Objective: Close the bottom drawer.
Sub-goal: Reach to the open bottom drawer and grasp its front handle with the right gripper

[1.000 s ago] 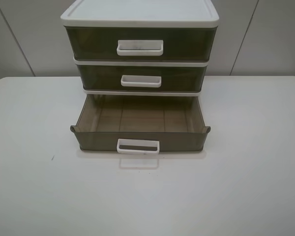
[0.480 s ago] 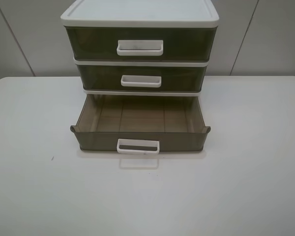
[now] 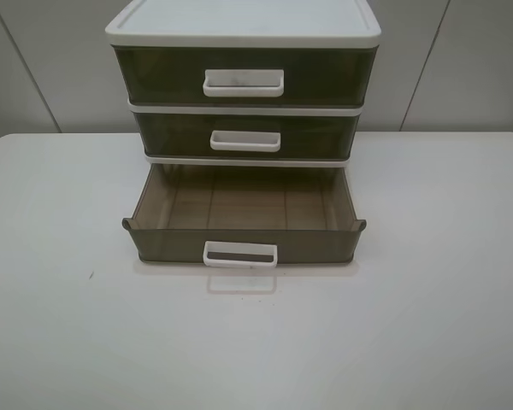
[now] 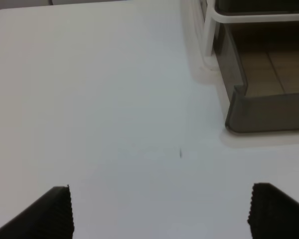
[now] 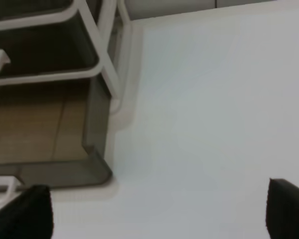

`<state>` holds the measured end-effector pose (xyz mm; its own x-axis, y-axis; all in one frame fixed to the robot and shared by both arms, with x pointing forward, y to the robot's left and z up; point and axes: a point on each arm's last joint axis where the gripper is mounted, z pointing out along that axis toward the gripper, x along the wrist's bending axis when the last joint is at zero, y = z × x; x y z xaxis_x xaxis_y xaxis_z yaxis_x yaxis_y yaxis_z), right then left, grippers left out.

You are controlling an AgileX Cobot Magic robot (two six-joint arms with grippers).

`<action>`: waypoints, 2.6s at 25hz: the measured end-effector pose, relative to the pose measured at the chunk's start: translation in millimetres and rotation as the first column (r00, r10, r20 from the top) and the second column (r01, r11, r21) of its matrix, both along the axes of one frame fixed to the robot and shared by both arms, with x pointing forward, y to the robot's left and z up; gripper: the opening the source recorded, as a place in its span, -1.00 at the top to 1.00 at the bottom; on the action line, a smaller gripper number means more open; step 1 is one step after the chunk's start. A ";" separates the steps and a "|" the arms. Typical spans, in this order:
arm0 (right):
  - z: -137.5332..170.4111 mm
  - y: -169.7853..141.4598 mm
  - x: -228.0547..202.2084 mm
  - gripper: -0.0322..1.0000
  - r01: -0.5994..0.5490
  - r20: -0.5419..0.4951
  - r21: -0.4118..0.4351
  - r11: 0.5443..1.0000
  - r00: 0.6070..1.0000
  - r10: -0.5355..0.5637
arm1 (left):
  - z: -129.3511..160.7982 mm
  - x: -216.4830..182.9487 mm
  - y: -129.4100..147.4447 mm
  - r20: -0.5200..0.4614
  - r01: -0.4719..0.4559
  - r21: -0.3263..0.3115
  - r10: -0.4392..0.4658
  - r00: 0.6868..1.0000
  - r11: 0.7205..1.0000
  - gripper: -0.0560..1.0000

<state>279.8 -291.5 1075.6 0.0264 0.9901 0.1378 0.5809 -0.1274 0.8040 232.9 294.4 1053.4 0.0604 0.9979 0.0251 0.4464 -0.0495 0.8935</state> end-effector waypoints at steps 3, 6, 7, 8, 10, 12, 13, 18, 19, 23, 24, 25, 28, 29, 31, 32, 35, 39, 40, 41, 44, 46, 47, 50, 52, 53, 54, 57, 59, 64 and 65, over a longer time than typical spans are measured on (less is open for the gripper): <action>18.9 0.5 33.6 -0.49 0.002 0.015 0.045 0.999 1.000 -0.002 | 0.0 0.0 0.0 0.000 0.000 0.000 0.000 1.000 1.000 -0.47; 32.0 0.8 62.4 -0.49 -0.010 0.035 0.052 0.999 0.999 0.008 | 0.0 0.0 0.0 0.000 0.000 0.000 0.000 1.000 1.000 -0.47; 34.5 3.1 70.9 -0.49 -0.030 0.040 0.054 0.998 0.999 0.028 | 0.0 0.0 0.0 0.000 0.000 0.000 0.000 1.000 1.000 -0.47; 36.7 7.4 79.4 -0.49 -0.064 0.056 0.054 0.996 0.997 0.061 | 0.0 0.0 0.0 0.000 0.000 0.000 0.000 1.000 1.000 -0.47; 39.9 21.2 94.6 -0.49 -0.153 0.114 0.059 0.986 0.983 0.146 | 0.0 0.0 0.0 0.000 0.000 0.000 0.000 1.000 1.000 -0.47; 40.2 44.5 106.7 -0.49 -0.280 0.158 0.060 0.958 0.950 0.268 | 0.0 0.0 0.0 0.000 0.000 0.000 0.000 1.000 1.000 -0.47; 39.6 57.7 109.8 -0.49 -0.346 0.177 0.059 0.936 0.927 0.331 | 0.0 0.0 0.0 0.000 0.000 0.000 0.000 1.000 1.000 -0.47; 19.2 122.9 119.9 -0.49 -0.581 0.157 0.047 0.813 0.808 0.568 | 0.0 0.0 0.0 0.000 0.000 0.000 0.000 1.000 1.000 -0.47; 13.5 134.7 120.3 -0.49 -0.613 0.143 0.046 0.789 0.786 0.602 | 0.0 0.0 0.0 0.000 0.000 0.000 0.000 1.000 1.000 -0.47; -11.0 168.3 124.7 -0.49 -0.675 0.082 0.048 0.736 0.737 0.671 | 0.0 0.0 0.0 0.000 0.000 0.000 0.000 1.000 1.000 -0.47; -16.5 173.4 126.0 -0.49 -0.677 0.073 0.059 0.734 0.736 0.673 | 0.0 0.0 0.0 0.000 0.000 0.000 0.000 1.000 1.000 -0.47; -24.3 177.2 127.3 -0.49 -0.672 0.059 0.074 0.737 0.741 0.669 | 0.0 0.0 0.0 0.000 0.000 0.000 0.000 1.000 1.000 -0.47; -53.3 183.8 123.5 -0.49 -0.651 0.028 0.126 0.749 0.757 0.653 | 0.0 0.0 0.0 0.000 0.000 0.000 0.000 1.000 1.000 -0.47; -65.7 184.8 118.8 -0.49 -0.644 0.012 0.141 0.751 0.760 0.650 | 0.0 0.0 0.0 0.000 0.000 0.000 0.000 1.000 1.000 -0.47; -85.4 188.1 108.6 -0.49 -0.637 0.024 0.164 0.753 0.766 0.642 | 0.0 0.0 0.0 0.000 0.000 0.000 0.000 1.000 1.000 -0.47; -95.2 189.1 104.5 -0.49 -0.625 0.034 0.175 0.761 0.776 0.629 | 0.0 0.0 0.0 0.000 0.000 0.000 0.000 1.000 1.000 -0.47; -116.4 196.2 94.0 -0.35 -0.589 0.070 0.201 0.783 0.806 0.588 | 0.0 0.0 0.0 0.000 0.000 0.000 0.000 1.000 1.000 -0.47; -138.3 209.0 86.7 0.34 -0.582 0.078 0.177 0.793 0.812 0.578 | 0.0 0.0 0.0 0.000 0.000 0.000 0.000 1.000 1.000 -0.47; -144.0 211.9 85.2 0.56 -0.591 0.072 0.163 0.790 0.806 0.588 | 0.0 0.0 0.0 0.000 0.000 0.000 0.000 1.000 1.000 -0.47; -149.5 214.5 84.0 0.70 -0.602 0.069 0.145 0.785 0.798 0.599 | 0.0 0.0 0.0 0.000 0.000 0.000 0.000 1.000 1.000 -0.47; -164.0 218.6 85.6 0.85 -0.610 0.066 0.103 0.786 0.793 0.606 | 0.0 0.0 0.0 0.000 0.000 0.000 0.000 1.000 1.000 -0.47; -170.8 218.1 89.6 0.88 -0.572 0.076 0.099 0.814 0.820 0.567 | 0.0 0.0 0.0 0.000 0.000 0.000 0.000 1.000 1.000 -0.47; -173.7 216.3 91.2 0.88 -0.538 0.070 0.111 0.835 0.843 0.534 | 0.0 0.0 0.0 0.000 0.000 0.000 0.000 1.000 1.000 -0.47; -174.6 213.5 94.0 0.89 -0.472 0.066 0.149 0.869 0.882 0.468 | 0.0 0.0 0.0 0.000 0.000 0.000 0.000 1.000 1.000 -0.47; -173.6 212.9 94.3 0.90 -0.455 0.063 0.167 0.875 0.890 0.451 | 0.0 0.0 0.0 0.000 0.000 0.000 0.000 1.000 1.000 -0.47; -172.1 212.6 94.0 0.90 -0.447 0.059 0.182 0.876 0.894 0.444 | 0.0 0.0 0.0 0.000 0.000 0.000 0.000 1.000 1.000 -0.47; -169.4 212.4 93.5 0.90 -0.444 0.058 0.195 0.874 0.895 0.442 | 0.0 0.0 0.0 0.000 0.000 0.000 0.000 1.000 1.000 -0.47; -161.5 209.1 94.7 0.90 -0.444 0.051 0.207 0.872 0.895 0.444 | 0.0 0.0 0.0 0.000 0.000 0.000 0.000 1.000 1.000 -0.47; -155.8 202.4 101.2 0.90 -0.438 0.046 0.191 0.878 0.898 0.438 | 0.0 0.0 0.0 0.000 0.000 0.000 0.000 1.000 1.000 -0.47; -150.6 179.9 124.6 0.90 -0.457 0.024 0.060 0.887 0.889 0.456 | 0.0 0.0 0.0 0.000 0.000 0.000 0.000 1.000 1.000 -0.47; -152.0 176.3 129.2 0.90 -0.458 0.021 0.038 0.888 0.889 0.457 | 0.0 0.0 0.0 0.000 0.000 0.000 0.000 1.000 1.000 -0.47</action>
